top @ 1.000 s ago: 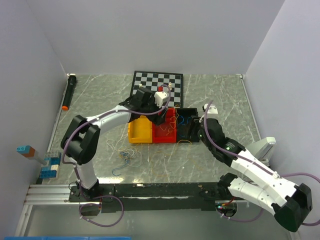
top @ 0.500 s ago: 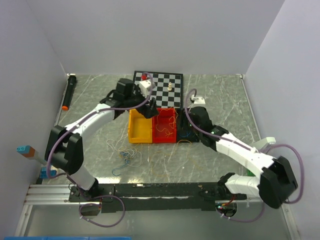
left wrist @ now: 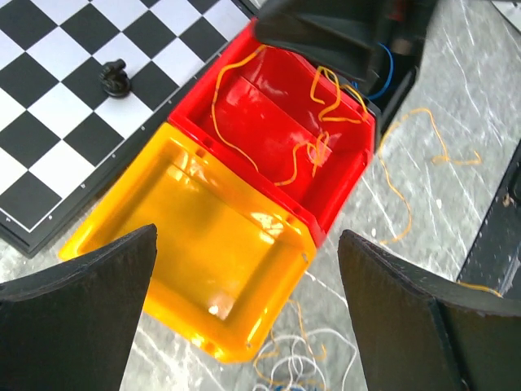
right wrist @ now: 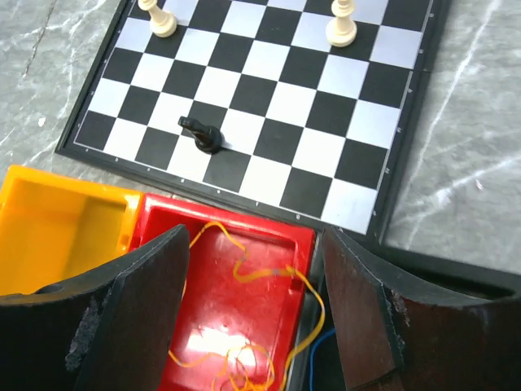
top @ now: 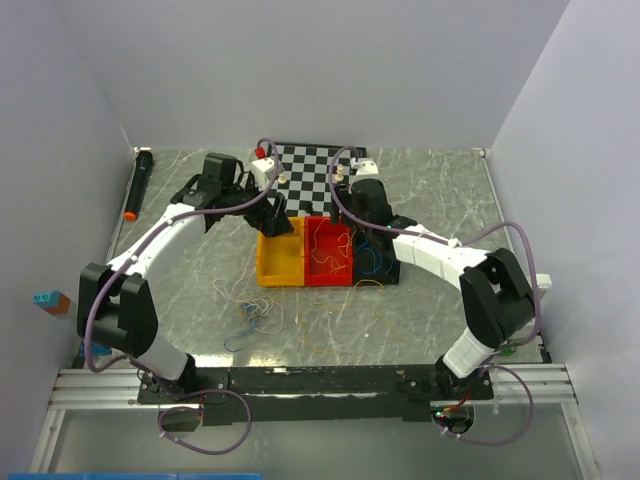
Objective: Untangle the cables
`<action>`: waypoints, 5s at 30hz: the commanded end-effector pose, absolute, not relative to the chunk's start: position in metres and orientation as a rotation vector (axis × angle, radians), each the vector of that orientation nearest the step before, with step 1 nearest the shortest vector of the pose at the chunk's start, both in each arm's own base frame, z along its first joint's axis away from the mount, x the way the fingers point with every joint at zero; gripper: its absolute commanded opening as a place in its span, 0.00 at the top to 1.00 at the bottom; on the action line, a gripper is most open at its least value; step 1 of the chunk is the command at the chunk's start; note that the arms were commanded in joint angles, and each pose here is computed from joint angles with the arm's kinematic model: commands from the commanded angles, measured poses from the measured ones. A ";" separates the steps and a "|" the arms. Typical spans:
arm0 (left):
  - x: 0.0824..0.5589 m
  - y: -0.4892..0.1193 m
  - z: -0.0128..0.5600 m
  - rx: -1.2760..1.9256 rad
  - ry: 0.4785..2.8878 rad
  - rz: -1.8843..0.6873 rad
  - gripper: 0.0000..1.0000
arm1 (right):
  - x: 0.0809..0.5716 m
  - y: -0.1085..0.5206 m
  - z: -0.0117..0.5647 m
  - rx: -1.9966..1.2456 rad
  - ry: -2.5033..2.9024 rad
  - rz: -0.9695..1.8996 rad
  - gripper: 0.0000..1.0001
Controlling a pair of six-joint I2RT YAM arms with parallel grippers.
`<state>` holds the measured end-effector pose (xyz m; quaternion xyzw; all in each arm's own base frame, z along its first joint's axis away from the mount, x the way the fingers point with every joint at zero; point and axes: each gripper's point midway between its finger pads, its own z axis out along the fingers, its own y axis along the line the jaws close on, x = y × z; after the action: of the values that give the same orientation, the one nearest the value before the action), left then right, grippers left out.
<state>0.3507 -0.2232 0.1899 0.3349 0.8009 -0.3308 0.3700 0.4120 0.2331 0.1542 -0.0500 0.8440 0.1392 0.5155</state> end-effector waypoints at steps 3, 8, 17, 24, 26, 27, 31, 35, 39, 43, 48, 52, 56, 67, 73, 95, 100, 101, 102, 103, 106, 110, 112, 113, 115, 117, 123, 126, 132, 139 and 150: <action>0.337 -0.215 0.207 0.932 2.001 -0.839 0.03 | 0.436 0.244 0.163 -0.094 2.016 0.366 0.31; 0.341 -0.209 0.203 0.907 2.012 -0.835 0.03 | 0.436 0.245 0.151 -0.072 2.055 0.372 0.40; 0.345 -0.203 0.200 0.872 2.020 -0.835 0.03 | 0.431 0.251 0.148 -0.068 2.067 0.407 0.81; 0.347 -0.198 0.199 0.858 2.022 -0.831 0.03 | 0.416 0.271 0.142 -0.115 2.082 0.437 1.00; 0.347 -0.198 0.199 0.860 2.020 -0.830 0.03 | 0.407 0.279 0.138 -0.139 2.090 0.445 1.00; 0.347 -0.197 0.199 0.858 2.020 -0.829 0.03 | 0.403 0.283 0.136 -0.152 2.092 0.448 1.00; 0.347 -0.196 0.198 0.855 2.027 -0.832 0.03 | 0.381 0.301 0.124 -0.209 2.118 0.460 1.00; 0.347 -0.196 0.198 0.850 2.026 -0.836 0.03 | 0.366 0.307 0.104 -0.233 2.160 0.438 1.00; 0.347 -0.196 0.199 0.850 2.021 -0.842 0.03 | 0.369 0.302 0.085 -0.205 2.204 0.394 1.00; 0.345 -0.196 0.197 0.852 2.028 -0.848 0.03 | 0.381 0.300 0.074 -0.178 2.238 0.389 1.00; 0.345 -0.195 0.198 0.855 2.030 -0.848 0.03 | 0.402 0.295 0.068 -0.138 2.256 0.389 1.00; 0.344 -0.195 0.198 0.855 2.034 -0.853 0.03 | 0.407 0.301 0.087 -0.158 2.216 0.430 0.73; 0.343 -0.196 0.196 0.858 2.043 -0.868 0.03 | 0.400 0.308 0.111 -0.188 2.182 0.501 0.53; 0.343 -0.195 0.201 0.864 2.049 -0.855 0.03 | 0.373 0.294 0.139 -0.196 2.162 0.487 0.18; 0.342 -0.194 0.204 0.857 2.047 -0.845 0.04 | 0.352 0.281 0.167 -0.208 2.109 0.490 0.20; 0.341 -0.190 0.198 0.886 2.095 -0.827 0.03 | 0.196 0.246 0.059 -0.377 2.351 0.454 0.11; 0.338 -0.187 0.193 0.893 2.110 -0.813 0.03 | 0.208 0.257 0.048 -0.434 2.316 0.342 0.16; 0.337 -0.187 0.193 0.897 2.111 -0.814 0.03 | 0.208 0.258 0.047 -0.450 2.304 0.338 0.16; 0.337 -0.186 0.193 0.900 2.109 -0.808 0.03 | 0.209 0.259 0.046 -0.460 2.298 0.338 0.16; 0.337 -0.186 0.192 0.902 2.112 -0.808 0.03 | 0.211 0.261 0.046 -0.474 2.291 0.332 0.16; 0.337 -0.186 0.189 0.903 2.122 -0.814 0.03 | 0.213 0.263 0.045 -0.507 2.285 0.305 0.18; 0.334 -0.189 0.189 0.913 2.108 -0.846 0.03 | 0.211 0.266 0.039 -0.556 2.291 0.302 0.24; 0.334 -0.189 0.189 0.911 2.104 -0.850 0.03 | 0.209 0.266 0.033 -0.581 2.306 0.289 0.29; 0.334 -0.189 0.187 0.911 2.111 -0.851 0.03 | 0.208 0.266 0.031 -0.591 2.313 0.278 0.33; 0.334 -0.189 0.184 0.914 2.124 -0.861 0.03 | 0.207 0.266 0.029 -0.601 2.312 0.273 0.43; 0.333 -0.189 0.183 0.914 2.128 -0.861 0.03 | 0.207 0.268 0.031 -0.603 2.304 0.289 0.55; 0.335 -0.187 0.185 0.903 2.128 -0.851 0.03 | 0.209 0.265 0.055 -0.573 2.250 0.313 0.96; 0.334 -0.186 0.187 0.900 2.121 -0.852 0.03 | 0.213 0.265 0.090 -0.536 2.183 0.355 1.00; 0.332 -0.186 0.194 0.895 2.105 -0.848 0.03 | 0.227 0.278 0.186 -0.469 1.978 0.486 1.00; 0.329 -0.183 0.203 0.879 2.087 -0.831 0.03 | 0.262 0.296 0.263 -0.367 1.753 0.675 1.00; 0.326 -0.180 0.204 0.876 2.079 -0.841 0.03 | 0.323 0.296 0.280 -0.232 1.477 0.755 1.00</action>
<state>0.3306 -0.1783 0.1898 0.3355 0.8194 -0.3123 0.3441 0.3107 0.2864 0.2408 -0.1104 0.7243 0.2912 0.6152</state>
